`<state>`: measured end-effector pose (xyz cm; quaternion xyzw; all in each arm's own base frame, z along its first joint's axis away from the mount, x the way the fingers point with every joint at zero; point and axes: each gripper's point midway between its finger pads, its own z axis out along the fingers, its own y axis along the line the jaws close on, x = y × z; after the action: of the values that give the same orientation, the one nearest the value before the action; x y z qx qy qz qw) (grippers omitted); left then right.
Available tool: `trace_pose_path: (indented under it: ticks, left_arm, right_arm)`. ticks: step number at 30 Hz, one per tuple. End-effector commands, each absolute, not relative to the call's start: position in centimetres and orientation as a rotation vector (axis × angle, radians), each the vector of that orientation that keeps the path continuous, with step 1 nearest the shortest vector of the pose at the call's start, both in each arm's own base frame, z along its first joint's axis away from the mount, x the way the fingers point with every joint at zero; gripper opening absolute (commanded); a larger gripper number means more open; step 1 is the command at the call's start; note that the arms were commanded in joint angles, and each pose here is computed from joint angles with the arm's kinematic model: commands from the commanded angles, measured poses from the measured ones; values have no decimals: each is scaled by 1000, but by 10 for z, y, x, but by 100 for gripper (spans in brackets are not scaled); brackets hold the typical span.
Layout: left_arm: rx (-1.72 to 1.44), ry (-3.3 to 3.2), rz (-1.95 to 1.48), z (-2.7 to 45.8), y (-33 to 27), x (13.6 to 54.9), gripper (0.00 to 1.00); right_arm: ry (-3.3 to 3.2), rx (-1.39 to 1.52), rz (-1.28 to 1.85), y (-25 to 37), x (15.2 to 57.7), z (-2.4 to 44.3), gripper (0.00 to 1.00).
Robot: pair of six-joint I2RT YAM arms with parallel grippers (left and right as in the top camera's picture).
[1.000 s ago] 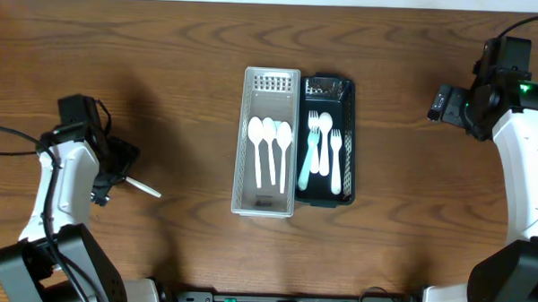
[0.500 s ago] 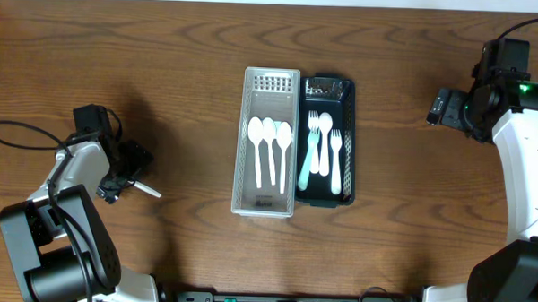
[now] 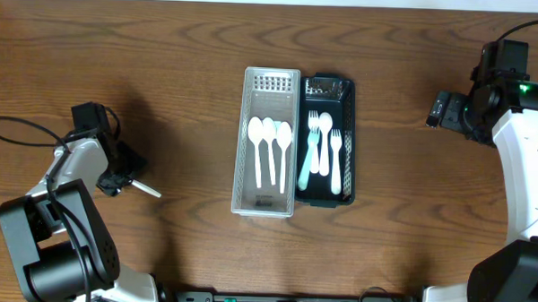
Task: Pack container
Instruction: 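Lower the left gripper onto the last white spoon and grasp it, then carry the spoon into the silver basket and release it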
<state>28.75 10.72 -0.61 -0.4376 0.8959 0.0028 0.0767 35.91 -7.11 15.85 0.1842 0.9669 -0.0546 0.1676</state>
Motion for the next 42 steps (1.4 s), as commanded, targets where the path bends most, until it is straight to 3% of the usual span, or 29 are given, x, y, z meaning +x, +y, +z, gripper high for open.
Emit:
trace_pose_path:
  ticks: [1,13,17,24,32,42]
  left_arm:
    - [-1349,2792,-75,-33,88,269,41]
    - [-1376,2780,-71,-16,90,271,19]
    - [-1352,2745,-73,12,94,282,7]
    - [-1131,2644,-95,99,86,310,6]
    - [-614,2560,-217,198,-8,335,6]
    - [123,2649,-289,183,-145,323,6]
  right_arm:
    - [2763,510,-169,-73,358,156,99]
    - [2762,509,-170,-73,358,156,99]
    - [2760,509,-170,-73,359,156,99]
    - [2748,508,-168,-73,362,157,99]
    - [2727,507,-165,-74,366,159,99]
    - [2703,505,-162,-75,372,161,99]
